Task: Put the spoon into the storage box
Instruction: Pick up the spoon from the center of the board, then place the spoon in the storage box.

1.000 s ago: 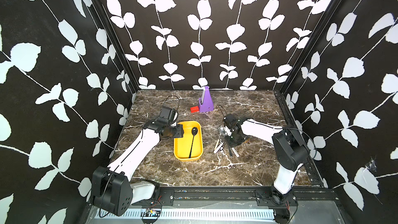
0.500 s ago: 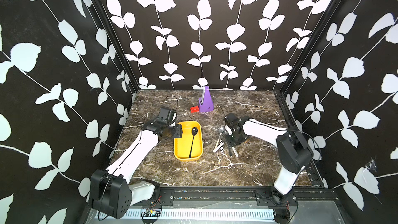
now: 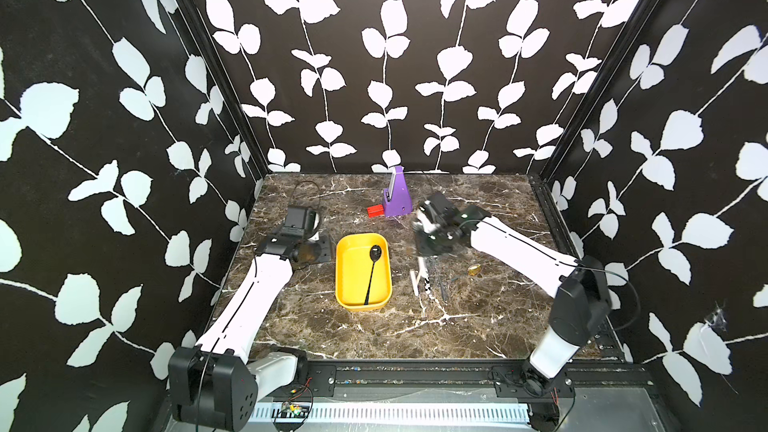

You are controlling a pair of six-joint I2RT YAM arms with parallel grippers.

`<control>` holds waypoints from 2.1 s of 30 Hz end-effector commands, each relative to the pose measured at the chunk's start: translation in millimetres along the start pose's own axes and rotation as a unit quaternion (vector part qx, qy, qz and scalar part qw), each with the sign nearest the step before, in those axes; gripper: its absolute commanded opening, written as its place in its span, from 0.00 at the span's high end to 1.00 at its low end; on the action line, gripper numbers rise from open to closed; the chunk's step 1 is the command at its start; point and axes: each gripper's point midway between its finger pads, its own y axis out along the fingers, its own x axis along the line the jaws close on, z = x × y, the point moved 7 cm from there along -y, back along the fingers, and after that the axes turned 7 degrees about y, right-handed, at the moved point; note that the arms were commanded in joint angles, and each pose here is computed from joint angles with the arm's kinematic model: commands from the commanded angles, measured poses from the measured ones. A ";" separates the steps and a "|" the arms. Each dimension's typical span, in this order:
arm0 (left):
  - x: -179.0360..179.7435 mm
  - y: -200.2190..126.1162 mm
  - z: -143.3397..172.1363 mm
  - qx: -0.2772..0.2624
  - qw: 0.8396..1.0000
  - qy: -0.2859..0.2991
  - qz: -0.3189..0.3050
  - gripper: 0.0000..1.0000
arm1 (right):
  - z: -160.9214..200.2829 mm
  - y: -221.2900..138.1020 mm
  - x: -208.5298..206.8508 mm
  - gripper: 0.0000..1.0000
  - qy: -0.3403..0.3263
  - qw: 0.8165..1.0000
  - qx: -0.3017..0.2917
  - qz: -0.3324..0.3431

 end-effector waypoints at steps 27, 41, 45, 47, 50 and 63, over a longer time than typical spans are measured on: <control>25.0 -11.4 17.6 -0.003 1.000 -0.010 -0.026 0.41 | 19.6 126.1 111.7 1.00 0.024 0.995 0.097 0.007; 25.4 -8.6 19.9 -0.002 1.000 -0.012 -0.023 0.41 | 32.6 165.1 106.1 1.00 0.025 0.992 0.118 0.041; 25.7 -8.3 20.8 0.000 1.000 -0.012 -0.025 0.42 | 30.9 173.5 102.1 0.97 0.024 0.991 0.119 0.062; 25.5 -8.2 21.1 0.001 1.000 -0.011 -0.023 0.42 | 31.0 176.9 98.6 0.97 0.028 0.990 0.120 0.068; 25.4 -7.1 21.7 0.003 1.000 -0.011 -0.022 0.41 | 30.4 178.2 94.5 0.96 0.028 0.990 0.118 0.076; 24.4 -3.3 20.7 0.006 1.000 -0.014 -0.017 0.41 | 31.4 174.6 77.8 0.92 0.023 0.986 0.112 0.118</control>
